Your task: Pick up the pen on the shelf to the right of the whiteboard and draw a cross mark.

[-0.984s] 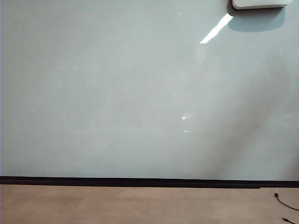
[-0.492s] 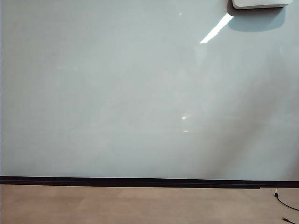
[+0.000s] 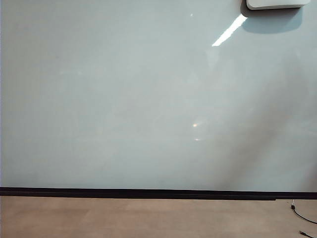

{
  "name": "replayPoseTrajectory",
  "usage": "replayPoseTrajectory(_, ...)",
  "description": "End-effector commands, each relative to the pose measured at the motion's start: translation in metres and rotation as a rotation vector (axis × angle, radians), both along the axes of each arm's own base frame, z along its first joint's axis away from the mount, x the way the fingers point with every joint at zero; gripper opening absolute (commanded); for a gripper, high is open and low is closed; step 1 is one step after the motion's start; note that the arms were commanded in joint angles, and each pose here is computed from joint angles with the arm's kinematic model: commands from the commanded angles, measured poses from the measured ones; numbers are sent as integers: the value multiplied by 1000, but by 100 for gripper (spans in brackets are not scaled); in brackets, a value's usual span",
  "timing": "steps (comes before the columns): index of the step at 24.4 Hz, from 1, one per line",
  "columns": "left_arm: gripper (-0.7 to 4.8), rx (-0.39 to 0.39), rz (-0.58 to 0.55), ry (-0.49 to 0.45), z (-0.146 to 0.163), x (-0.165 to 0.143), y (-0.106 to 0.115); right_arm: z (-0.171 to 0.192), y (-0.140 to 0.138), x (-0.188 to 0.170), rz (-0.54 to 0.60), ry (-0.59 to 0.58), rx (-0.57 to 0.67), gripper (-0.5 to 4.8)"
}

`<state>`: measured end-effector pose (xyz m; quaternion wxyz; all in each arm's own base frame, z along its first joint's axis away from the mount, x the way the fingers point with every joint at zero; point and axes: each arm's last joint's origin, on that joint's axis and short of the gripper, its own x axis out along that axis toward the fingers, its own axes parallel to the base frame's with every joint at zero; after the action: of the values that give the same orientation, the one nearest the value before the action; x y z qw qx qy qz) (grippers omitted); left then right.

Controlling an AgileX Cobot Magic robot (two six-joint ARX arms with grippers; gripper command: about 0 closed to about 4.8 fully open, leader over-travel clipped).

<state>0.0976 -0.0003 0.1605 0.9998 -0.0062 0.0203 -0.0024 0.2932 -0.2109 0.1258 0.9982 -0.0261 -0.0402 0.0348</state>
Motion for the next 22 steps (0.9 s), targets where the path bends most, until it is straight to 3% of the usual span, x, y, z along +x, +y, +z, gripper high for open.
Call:
replayPoseTrajectory(1,-4,5,-1,-15,2,0,0,2,0,0,14,-12,-12,38)
replayPoseTrajectory(8,-4,5,-1,-15,2,0,0,3,0,0,15,-16,-15,-1)
replayPoseTrajectory(22,-4,5,-1,-15,2,0,0,18,1,-1,28,-50,-46,-2)
